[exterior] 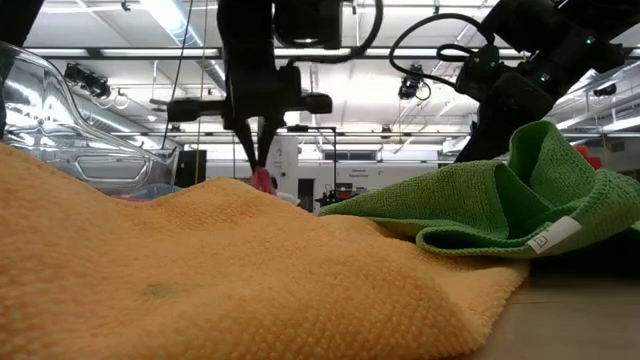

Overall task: Fold microfiber towels
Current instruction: Fold the pink microfiber cloth

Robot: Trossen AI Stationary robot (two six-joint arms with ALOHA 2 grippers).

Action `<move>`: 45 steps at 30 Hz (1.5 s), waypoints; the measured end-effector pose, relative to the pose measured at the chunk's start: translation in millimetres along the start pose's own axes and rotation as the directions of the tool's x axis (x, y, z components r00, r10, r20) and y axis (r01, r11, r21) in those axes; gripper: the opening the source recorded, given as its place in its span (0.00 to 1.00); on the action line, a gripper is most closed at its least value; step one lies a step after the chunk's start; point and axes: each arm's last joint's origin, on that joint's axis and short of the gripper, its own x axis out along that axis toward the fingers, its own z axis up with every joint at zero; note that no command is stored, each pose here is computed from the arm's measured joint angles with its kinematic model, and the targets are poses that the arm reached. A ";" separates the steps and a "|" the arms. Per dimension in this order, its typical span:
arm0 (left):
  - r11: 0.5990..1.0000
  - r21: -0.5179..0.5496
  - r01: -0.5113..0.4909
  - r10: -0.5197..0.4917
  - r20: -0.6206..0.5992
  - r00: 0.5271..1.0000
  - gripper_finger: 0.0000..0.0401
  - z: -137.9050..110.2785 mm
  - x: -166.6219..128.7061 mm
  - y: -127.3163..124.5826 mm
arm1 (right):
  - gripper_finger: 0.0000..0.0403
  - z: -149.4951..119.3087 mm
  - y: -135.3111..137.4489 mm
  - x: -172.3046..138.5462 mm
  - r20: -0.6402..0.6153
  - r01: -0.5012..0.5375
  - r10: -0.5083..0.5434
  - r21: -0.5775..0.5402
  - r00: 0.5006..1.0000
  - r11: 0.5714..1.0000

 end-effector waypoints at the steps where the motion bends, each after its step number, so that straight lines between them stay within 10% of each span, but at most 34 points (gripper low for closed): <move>1: 1.000 -0.001 -0.011 0.012 0.014 1.000 0.03 1.8 -0.5 1.0 | 0.42 0.0 0.0 0.0 0.000 0.000 0.000 0.000 1.000 1.000; 45: 0.976 -0.144 -0.161 0.189 0.205 0.960 0.07 32.7 34.5 33.8 | 0.42 -0.7 0.9 4.5 0.005 -0.002 0.002 0.001 1.000 1.000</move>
